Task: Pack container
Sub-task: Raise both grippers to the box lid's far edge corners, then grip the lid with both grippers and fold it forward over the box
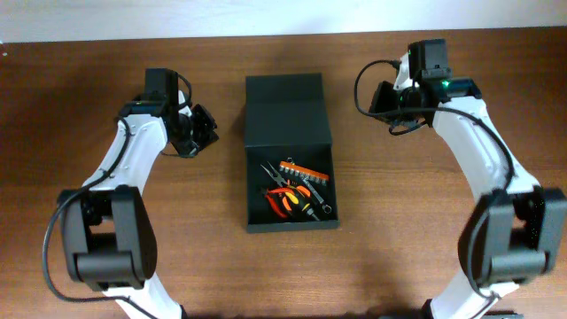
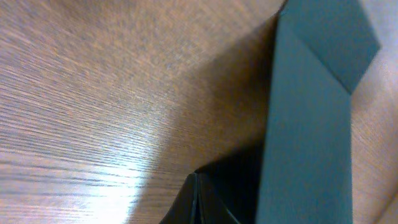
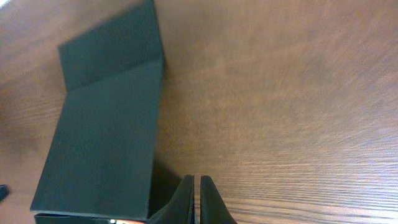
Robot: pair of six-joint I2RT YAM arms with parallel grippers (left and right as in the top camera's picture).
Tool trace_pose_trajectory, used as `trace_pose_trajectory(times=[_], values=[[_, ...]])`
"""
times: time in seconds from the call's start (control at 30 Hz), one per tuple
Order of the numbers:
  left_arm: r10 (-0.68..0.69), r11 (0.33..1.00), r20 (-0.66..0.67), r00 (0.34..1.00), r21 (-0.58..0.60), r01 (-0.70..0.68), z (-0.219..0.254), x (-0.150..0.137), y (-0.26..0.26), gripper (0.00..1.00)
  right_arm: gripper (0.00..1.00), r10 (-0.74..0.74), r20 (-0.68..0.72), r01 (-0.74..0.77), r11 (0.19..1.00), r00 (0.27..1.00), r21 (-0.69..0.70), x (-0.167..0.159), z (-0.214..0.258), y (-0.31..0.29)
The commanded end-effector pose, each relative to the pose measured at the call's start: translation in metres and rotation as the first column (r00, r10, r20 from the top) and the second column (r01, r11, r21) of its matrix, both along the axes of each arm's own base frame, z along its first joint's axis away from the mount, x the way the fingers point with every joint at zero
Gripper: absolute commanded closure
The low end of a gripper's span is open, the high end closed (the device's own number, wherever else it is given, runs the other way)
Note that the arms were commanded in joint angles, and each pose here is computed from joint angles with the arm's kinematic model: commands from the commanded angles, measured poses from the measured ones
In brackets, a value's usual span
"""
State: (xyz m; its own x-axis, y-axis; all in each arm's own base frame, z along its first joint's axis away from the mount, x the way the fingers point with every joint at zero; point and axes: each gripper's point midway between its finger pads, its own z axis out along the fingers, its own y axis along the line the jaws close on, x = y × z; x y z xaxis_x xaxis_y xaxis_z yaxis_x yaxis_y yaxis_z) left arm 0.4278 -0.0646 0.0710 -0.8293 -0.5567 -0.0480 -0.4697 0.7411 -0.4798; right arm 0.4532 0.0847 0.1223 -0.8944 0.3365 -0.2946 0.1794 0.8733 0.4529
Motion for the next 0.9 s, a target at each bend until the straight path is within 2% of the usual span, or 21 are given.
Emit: trace_pose_trajectory(times=[0.0,0.4,0.67,0.87], values=[[0.006,0.998,-0.040,0.999,-0.064,-0.009,-0.012,0.001,-0.007,0.98,0.96,0.019,-0.090,-0.003,0.985,0.996,0.170,-0.002,-0.015,0.023],[0.006,0.980,-0.117,0.993,-0.195,-0.029,-0.051,0.007,-0.033,0.98,0.96,0.012,-0.248,0.046,0.973,0.969,0.228,-0.008,-0.071,0.033],[-0.016,0.968,-0.139,0.990,-0.250,-0.020,-0.067,0.008,-0.058,0.98,0.96,0.023,-0.292,0.059,0.961,0.956,0.270,-0.008,-0.091,0.048],[-0.020,0.962,-0.119,0.993,-0.271,-0.013,-0.069,0.015,-0.072,0.98,0.96,0.063,-0.274,0.026,0.951,0.960,0.307,-0.004,-0.099,0.073]])
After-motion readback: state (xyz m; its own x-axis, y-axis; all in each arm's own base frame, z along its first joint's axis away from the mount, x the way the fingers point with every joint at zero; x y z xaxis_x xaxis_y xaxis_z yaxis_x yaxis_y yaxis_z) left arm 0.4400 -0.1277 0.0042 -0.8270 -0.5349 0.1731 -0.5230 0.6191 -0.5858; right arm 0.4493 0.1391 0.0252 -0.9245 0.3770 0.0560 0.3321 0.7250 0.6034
